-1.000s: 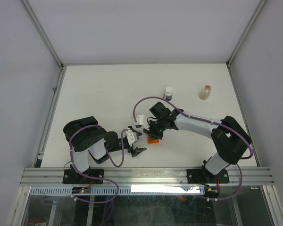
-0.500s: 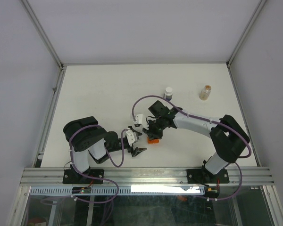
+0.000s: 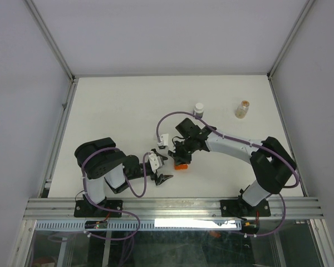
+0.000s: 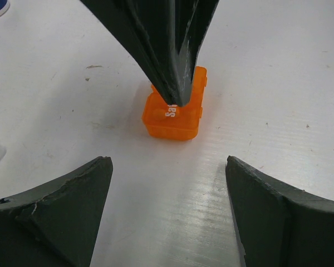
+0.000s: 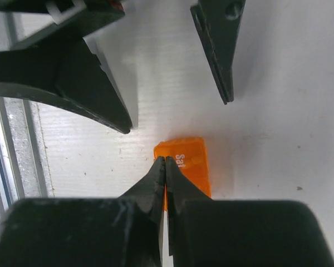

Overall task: Sort the pills into containers
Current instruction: Close the pill container at the center of the board.

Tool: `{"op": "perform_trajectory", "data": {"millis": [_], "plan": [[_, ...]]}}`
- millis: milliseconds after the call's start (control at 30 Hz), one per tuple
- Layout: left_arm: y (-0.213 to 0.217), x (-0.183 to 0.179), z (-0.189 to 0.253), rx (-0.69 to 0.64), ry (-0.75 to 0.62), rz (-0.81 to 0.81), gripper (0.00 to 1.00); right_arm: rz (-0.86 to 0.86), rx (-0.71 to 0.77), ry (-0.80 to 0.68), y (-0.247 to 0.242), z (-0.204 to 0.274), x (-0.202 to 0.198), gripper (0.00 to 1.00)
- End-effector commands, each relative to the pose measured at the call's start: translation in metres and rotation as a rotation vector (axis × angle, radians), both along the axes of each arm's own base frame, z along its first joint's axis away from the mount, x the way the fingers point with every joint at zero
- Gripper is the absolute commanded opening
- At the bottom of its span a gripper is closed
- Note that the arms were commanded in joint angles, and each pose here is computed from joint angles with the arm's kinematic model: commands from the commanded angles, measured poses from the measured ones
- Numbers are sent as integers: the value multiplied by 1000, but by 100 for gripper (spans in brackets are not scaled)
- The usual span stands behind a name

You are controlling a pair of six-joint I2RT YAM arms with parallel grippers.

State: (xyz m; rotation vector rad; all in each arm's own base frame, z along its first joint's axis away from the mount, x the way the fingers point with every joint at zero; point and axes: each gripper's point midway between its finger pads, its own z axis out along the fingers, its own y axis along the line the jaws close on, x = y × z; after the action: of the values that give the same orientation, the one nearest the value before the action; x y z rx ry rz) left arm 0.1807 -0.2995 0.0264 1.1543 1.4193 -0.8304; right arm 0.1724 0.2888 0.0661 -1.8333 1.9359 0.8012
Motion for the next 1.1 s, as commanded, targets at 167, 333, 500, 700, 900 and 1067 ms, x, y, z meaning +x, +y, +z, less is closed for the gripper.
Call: {"op": "perform_trajectory", "data": {"millis": [167,333,500,700,900,1067], "plan": [[-8,4,52,-160,-197,-25,85,-38,-115,48,-19,-28,8,0],[-9,2,54,-166,-198,-32,85,-14,-32,59,-7,-6,5,0],[-12,3,59,-185,-199,-40,85,21,86,42,0,24,1,8],[-15,2,65,-206,-190,-48,81,11,103,-5,-23,19,15,44],[-15,-1,72,-233,-174,-54,70,121,173,-174,-33,12,13,73],[-12,-5,82,-263,-156,-52,64,176,222,-299,-35,2,15,82]]}}
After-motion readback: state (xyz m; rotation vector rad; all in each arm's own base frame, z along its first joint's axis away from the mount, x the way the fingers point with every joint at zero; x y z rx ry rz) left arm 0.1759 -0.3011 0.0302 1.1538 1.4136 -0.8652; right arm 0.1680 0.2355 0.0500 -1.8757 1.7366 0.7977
